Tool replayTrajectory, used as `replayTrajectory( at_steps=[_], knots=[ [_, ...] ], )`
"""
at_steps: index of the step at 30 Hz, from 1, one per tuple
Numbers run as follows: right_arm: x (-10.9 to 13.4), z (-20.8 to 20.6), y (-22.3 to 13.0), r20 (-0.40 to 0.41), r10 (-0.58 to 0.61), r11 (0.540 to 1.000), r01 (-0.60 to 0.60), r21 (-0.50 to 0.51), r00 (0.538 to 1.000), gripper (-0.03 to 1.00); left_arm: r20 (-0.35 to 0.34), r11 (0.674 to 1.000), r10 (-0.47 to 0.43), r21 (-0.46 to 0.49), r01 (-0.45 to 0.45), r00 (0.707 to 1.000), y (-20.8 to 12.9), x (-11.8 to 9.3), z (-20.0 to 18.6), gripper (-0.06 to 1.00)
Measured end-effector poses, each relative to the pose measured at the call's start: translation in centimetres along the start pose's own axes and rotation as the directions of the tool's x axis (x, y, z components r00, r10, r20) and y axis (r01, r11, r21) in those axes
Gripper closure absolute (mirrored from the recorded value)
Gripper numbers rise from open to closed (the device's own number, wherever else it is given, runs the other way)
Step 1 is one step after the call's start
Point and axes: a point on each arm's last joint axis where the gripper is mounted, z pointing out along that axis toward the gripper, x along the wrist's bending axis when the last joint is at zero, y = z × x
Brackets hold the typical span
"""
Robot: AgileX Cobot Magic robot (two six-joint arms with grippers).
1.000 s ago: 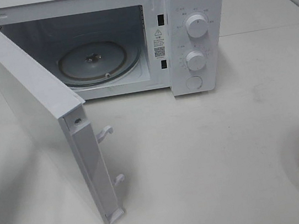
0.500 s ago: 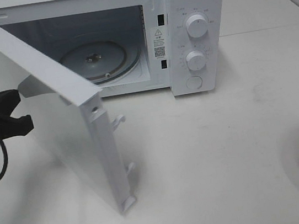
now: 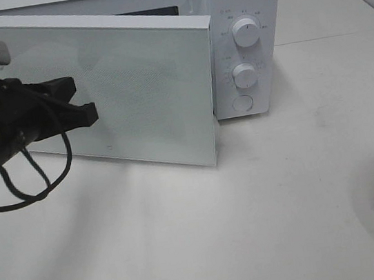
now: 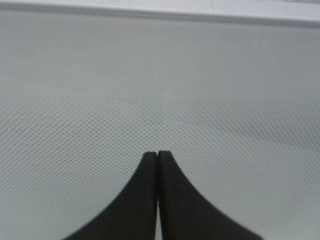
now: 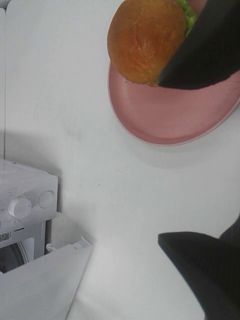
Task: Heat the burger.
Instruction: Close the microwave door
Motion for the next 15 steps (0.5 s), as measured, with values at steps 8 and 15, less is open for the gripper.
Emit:
replayTrajectory(
  at_steps=[8, 15],
  knots=[
    [0.0, 0.0, 0.0, 0.000, 0.000, 1.000, 0.000, 0.000, 1.000, 0.21, 0.009, 1.000, -0.022, 0.006, 0.022, 1.000, 0.3, -1.3, 2.1, 0.94],
    [0.0, 0.0, 0.0, 0.000, 0.000, 1.000, 0.000, 0.000, 1.000, 0.21, 0.005, 1.000, -0.012, 0.009, 0.012, 1.000, 0.9, -3.3, 4.9, 0.94]
  ],
)
